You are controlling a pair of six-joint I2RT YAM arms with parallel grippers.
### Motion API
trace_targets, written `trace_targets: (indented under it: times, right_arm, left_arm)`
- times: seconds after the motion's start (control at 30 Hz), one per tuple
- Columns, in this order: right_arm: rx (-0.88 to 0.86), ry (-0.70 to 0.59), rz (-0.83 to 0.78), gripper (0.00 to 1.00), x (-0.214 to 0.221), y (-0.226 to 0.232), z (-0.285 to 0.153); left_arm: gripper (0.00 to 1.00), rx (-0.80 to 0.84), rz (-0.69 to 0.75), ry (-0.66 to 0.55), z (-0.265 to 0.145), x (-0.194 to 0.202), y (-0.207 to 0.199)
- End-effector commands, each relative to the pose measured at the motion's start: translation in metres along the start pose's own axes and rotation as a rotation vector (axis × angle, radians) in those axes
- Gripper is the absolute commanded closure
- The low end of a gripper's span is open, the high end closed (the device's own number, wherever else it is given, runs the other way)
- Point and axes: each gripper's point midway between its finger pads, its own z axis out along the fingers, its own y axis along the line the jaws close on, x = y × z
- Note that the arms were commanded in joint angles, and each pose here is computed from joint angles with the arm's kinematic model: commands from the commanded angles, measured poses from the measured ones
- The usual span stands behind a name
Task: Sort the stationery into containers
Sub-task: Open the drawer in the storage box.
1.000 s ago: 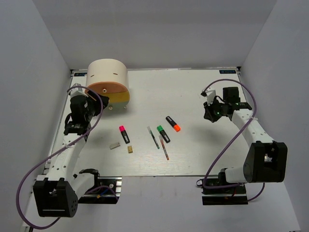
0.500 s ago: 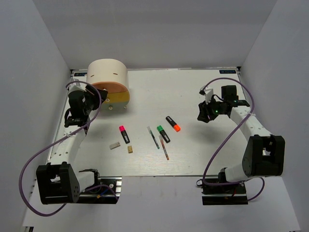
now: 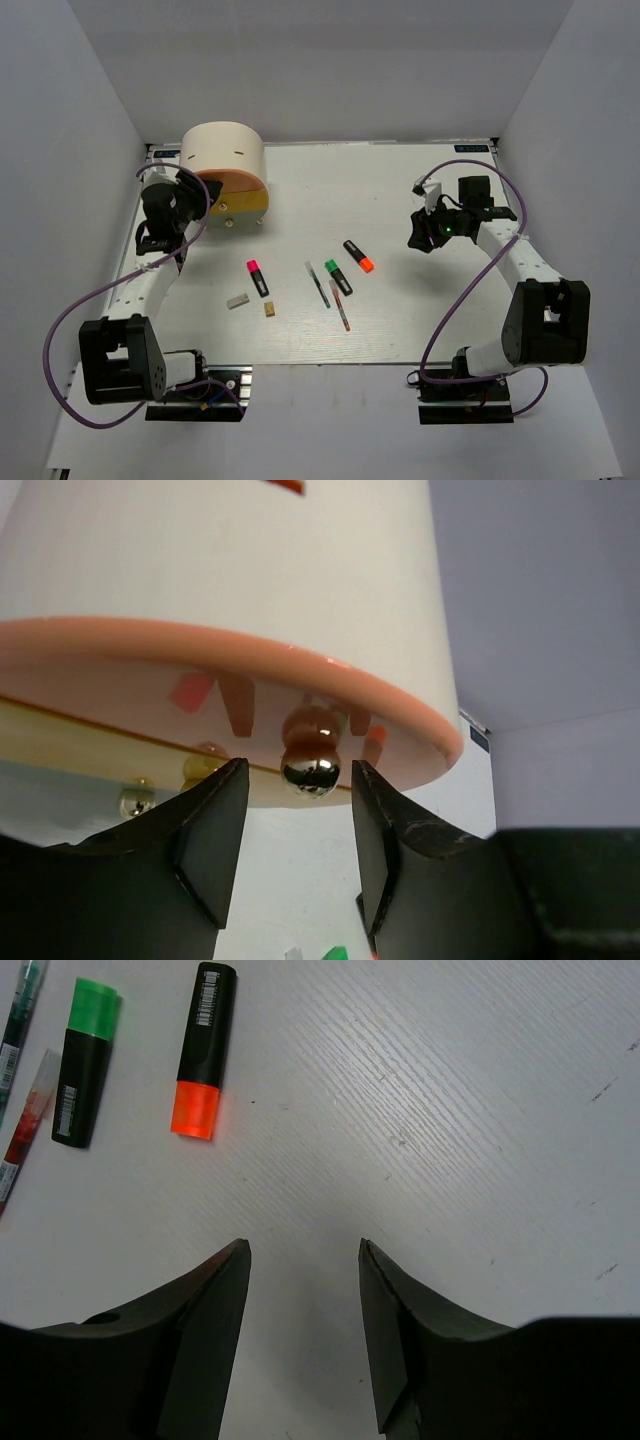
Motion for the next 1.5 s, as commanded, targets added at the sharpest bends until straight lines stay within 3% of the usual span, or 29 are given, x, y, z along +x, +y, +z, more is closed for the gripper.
trace_targets:
  times: [0.0,0.27,0.7,1.0,1.07,1.13,1.17,1.47]
  right_arm:
    - [0.01,-0.055,-0.027,0.47,-0.018,-0.002,-0.004]
    - [0.012,-0.062,-0.032,0.47,-0.017,0.0,-0.005]
    - [0.02,-0.068,-0.03,0.47,-0.018,-0.001,-0.007]
    - [0.024,-0.064,-0.038,0.47,-0.018,0.0,-0.008]
    - [0.024,-0.063,-0.036,0.43,-0.017,0.0,-0.009]
    - [0.025,-0.065,-0.038,0.15,-0.018,0.001,-0.01]
    - [0.022,-0.064,-0.045,0.1,-0.019,0.002,-0.01]
    - [-0.086,-0.1,-0.017,0.1,-0.032,0.019,-0.011]
  left_arm:
    - [0.45,0.085,-0.001,-0.07,-0.002,-0.022,-0.019]
    - [0.54,0.122,-0.024,-0.063,0.003,-0.017,-0.017]
    - [0.48,0.095,-0.033,-0.037,0.007,-0.009,-0.008]
    - [0.7,0.095,-0.043,-0.037,0.013,-0.01,-0.007]
    - [0.75,0.095,-0.043,-0.037,0.013,-0.01,-0.007]
    - [0.77,0.089,-0.045,-0.031,0.013,-0.008,-0.005]
    - [0.78,0.091,-0.044,-0.033,0.01,-0.007,-0.005]
    - [0.8,0.069,-0.046,0.001,-0.026,0.015,0.006]
